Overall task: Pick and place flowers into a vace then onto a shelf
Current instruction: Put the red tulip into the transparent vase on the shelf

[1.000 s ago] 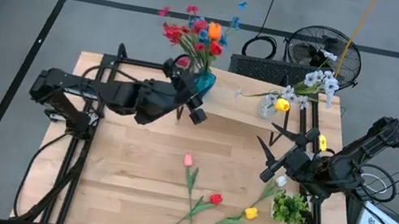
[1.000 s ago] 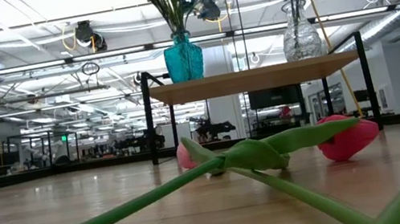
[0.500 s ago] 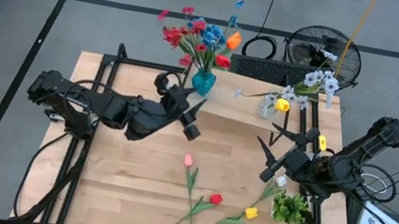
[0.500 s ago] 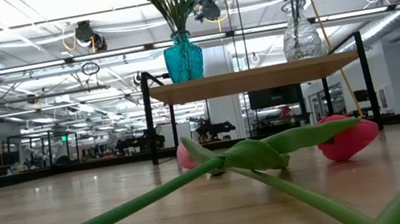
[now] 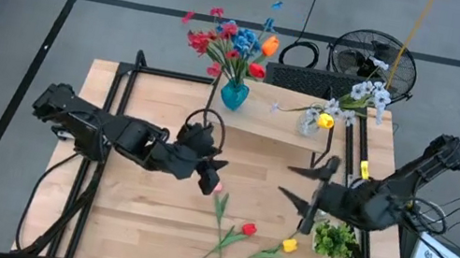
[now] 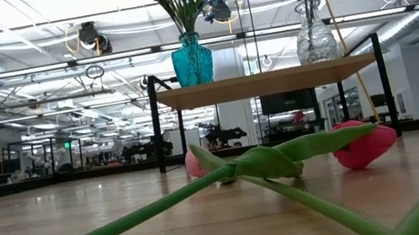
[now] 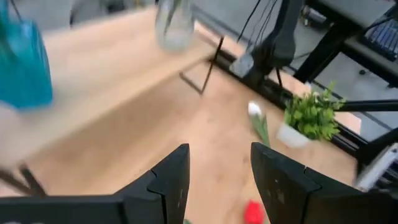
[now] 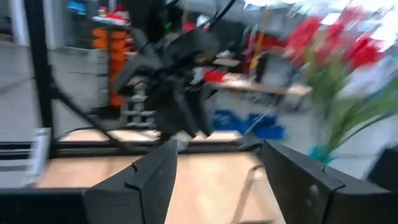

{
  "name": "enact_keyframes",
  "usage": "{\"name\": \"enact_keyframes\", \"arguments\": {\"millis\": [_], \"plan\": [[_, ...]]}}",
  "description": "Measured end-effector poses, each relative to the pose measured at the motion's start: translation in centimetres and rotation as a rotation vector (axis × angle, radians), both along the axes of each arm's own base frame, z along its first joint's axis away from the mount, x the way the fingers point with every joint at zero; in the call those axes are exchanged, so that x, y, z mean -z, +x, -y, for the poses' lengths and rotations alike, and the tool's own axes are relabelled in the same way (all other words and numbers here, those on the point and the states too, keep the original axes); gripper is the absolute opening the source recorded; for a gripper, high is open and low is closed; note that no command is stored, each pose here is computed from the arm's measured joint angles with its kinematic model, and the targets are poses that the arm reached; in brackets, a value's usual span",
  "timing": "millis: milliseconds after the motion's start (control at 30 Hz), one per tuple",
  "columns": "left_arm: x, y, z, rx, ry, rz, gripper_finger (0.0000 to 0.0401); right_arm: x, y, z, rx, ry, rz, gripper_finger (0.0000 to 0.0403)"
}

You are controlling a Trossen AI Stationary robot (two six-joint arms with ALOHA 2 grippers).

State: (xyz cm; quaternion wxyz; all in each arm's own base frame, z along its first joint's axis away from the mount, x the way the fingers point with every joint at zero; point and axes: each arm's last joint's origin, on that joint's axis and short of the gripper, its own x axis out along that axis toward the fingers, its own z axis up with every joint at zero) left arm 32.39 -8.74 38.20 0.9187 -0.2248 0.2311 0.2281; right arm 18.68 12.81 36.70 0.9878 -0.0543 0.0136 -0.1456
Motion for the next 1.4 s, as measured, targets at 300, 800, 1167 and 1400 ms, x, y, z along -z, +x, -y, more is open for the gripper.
{"name": "enact_keyframes", "arguments": {"millis": [300,800,1167,1400], "plan": [[0.7,-0.3,-0.5,-0.003,0.014,-0.09,0.0175,4.0,3.3,1.6,-0.226,0.319,-0.257,0.0228],[1.1,-0.6,-1.0,0.193,0.092,-0.22,0.0175,16.1,9.2,0.0,-0.439,0.233,-0.924,0.0221],[1.6,-1.1,-1.3,0.202,0.118,-0.304,0.0175,22.3,11.1,-1.0,-0.449,0.309,-1.097,0.0219],[1.6,-0.9,-2.1,0.183,0.125,-0.308,0.0175,23.8,11.5,-0.7,-0.365,0.341,-1.138,0.0164]]}}
